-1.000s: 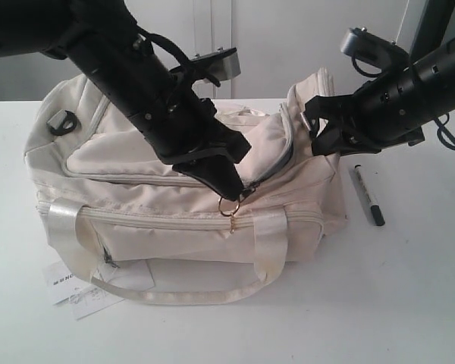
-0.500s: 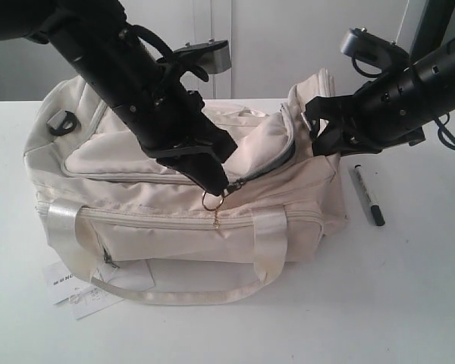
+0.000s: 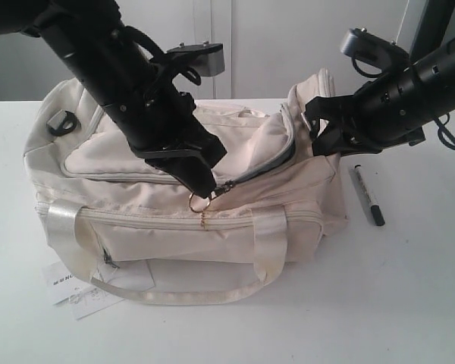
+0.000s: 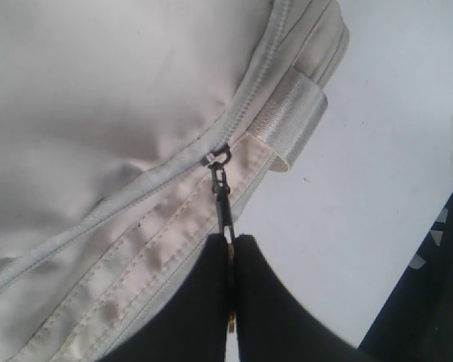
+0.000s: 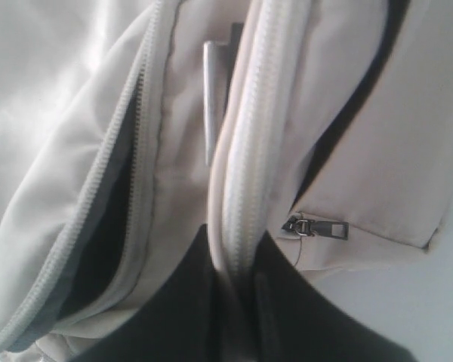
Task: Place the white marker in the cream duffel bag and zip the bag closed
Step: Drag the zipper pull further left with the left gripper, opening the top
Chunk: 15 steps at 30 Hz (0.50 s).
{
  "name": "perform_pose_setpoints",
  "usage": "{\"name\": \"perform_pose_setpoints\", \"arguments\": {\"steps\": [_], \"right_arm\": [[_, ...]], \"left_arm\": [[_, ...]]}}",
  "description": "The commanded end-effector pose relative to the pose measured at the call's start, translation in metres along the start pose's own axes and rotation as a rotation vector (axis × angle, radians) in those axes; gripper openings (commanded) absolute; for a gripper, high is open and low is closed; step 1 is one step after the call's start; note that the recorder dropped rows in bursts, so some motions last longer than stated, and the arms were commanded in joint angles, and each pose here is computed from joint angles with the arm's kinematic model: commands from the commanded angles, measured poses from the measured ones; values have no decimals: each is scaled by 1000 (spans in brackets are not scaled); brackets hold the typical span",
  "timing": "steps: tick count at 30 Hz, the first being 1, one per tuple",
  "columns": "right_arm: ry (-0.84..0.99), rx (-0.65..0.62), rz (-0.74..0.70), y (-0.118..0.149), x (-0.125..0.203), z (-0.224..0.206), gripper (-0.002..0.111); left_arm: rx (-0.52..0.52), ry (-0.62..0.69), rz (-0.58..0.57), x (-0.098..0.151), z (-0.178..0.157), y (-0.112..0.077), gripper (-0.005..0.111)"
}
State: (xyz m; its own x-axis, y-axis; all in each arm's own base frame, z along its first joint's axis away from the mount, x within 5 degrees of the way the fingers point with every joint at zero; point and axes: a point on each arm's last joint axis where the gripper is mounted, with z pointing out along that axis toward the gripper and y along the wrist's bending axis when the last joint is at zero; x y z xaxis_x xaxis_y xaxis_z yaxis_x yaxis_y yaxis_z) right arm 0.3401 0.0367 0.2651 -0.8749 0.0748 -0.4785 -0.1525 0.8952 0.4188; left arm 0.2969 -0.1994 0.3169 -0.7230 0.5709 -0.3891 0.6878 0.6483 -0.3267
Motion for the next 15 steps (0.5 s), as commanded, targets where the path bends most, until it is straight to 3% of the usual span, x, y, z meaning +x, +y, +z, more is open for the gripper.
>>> {"name": "perform_pose_setpoints", "arguments": {"steps": [1,15], "right_arm": [[-28,44,-33,-6,-2,-1,0],[-28,44,-33,-6,-2,-1,0]], "left_arm": [[15,91,7,11,-5,-5,0],[-15,131,20,16,-8,-4,0]]}}
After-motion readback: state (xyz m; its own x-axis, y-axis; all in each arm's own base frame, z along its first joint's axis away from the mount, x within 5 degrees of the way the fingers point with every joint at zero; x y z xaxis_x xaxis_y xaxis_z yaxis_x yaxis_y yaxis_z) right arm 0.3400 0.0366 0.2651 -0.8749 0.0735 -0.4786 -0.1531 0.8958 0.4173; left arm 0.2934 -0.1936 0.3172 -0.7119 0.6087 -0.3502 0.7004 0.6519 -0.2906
